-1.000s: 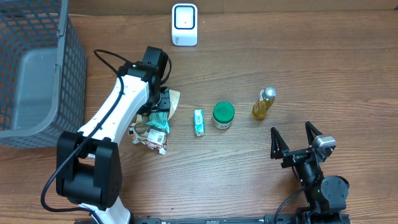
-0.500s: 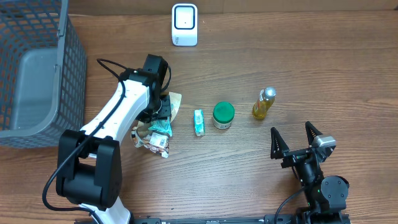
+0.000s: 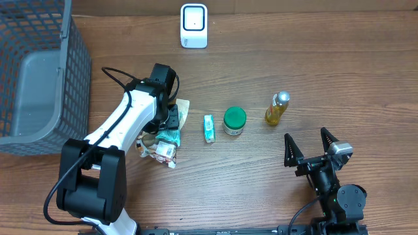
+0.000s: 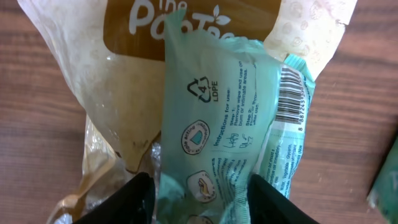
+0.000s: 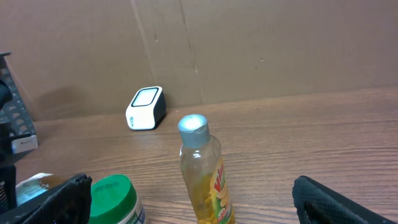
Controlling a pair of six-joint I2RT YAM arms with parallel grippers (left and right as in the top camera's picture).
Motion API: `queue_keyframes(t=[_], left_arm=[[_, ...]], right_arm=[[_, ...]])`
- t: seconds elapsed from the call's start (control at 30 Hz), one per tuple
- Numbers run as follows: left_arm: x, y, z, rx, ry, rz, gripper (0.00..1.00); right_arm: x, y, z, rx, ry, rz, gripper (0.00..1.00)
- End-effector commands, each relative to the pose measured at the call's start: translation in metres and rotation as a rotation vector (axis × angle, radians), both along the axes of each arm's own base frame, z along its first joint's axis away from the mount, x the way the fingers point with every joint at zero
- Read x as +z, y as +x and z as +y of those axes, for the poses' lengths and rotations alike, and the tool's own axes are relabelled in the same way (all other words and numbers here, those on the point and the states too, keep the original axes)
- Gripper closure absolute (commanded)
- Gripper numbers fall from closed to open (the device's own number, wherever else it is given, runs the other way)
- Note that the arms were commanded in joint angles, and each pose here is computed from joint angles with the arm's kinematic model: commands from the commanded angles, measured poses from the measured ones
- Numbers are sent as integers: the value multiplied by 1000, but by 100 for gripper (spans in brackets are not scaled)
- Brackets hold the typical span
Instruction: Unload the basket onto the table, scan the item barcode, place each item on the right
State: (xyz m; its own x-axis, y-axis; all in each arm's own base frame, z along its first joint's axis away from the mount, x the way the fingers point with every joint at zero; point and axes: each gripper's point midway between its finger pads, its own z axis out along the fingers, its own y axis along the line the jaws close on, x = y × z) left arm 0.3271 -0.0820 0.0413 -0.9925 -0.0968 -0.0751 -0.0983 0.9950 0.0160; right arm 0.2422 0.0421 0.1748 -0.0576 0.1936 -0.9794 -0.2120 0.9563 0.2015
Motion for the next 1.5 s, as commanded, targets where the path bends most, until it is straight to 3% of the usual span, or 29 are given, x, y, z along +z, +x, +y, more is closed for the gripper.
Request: queue_keyframes(t=[0.0,0.2,0.27,0.37,0.43,0.7,1.07,1.17,1.27,1.47], left_arm=[[20,17,-2,-11,-5,-46,49],[67,32,-15,-16,-64,-75,53],[70,27,-20,-18,-92,-50,61],[65,11,-17,-11,-84,15,85],[59,1,-14,-9,-73,55,88],[18,-35,2,-1,-9,169,85],[-16,-40,12,8,33,141,81],[-16,-37,11,8,29,128,74],[-16,-36,10,8,28,126,59],[-16,-37,10,8,26,130,49]], right_arm=[[-2,0,0,-4,0,-4,0],[-2,0,0,-4,0,-4,0],[-2,0,0,-4,0,-4,0],[-2,0,0,-4,0,-4,0],[-2,0,0,-4,0,-4,0],[-2,0,0,-4,0,-4,0],[-2,0,0,-4,0,-4,0],[-2,0,0,-4,0,-4,0],[-2,0,0,-4,0,-4,0],[-2,0,0,-4,0,-4,0]])
